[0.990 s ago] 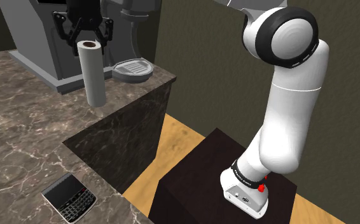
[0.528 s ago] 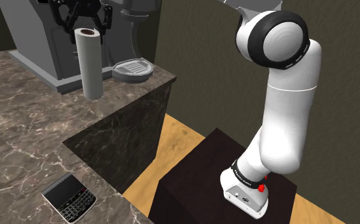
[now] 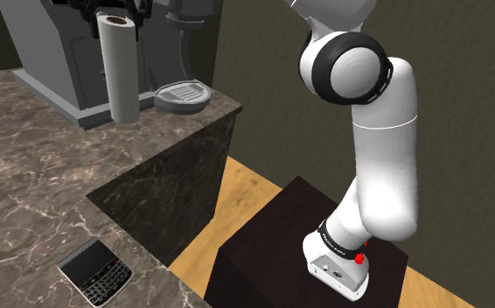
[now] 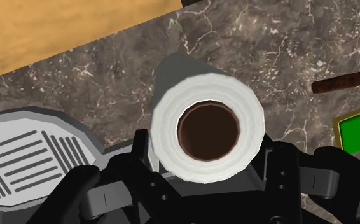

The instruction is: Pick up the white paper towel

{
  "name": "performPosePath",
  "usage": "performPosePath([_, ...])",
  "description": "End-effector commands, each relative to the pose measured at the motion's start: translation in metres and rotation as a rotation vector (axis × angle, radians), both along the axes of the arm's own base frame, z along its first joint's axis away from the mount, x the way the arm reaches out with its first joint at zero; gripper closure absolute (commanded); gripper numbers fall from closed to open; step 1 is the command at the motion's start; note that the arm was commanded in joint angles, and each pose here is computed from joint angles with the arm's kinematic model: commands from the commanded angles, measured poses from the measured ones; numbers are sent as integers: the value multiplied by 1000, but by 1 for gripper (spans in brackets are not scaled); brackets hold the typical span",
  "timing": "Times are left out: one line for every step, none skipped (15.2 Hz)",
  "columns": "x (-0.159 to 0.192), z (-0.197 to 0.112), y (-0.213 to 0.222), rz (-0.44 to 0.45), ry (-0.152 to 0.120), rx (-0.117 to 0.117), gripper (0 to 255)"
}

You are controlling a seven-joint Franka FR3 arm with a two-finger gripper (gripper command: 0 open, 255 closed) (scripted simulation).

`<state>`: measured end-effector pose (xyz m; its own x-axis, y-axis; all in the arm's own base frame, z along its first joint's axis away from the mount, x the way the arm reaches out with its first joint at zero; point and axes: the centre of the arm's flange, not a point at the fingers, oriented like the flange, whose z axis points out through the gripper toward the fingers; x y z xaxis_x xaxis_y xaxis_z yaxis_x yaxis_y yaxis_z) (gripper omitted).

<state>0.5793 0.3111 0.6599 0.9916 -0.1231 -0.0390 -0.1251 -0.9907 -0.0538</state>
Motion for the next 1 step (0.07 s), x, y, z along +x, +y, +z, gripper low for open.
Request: performPosePath([0,3,-1,-1,1,-1,255])
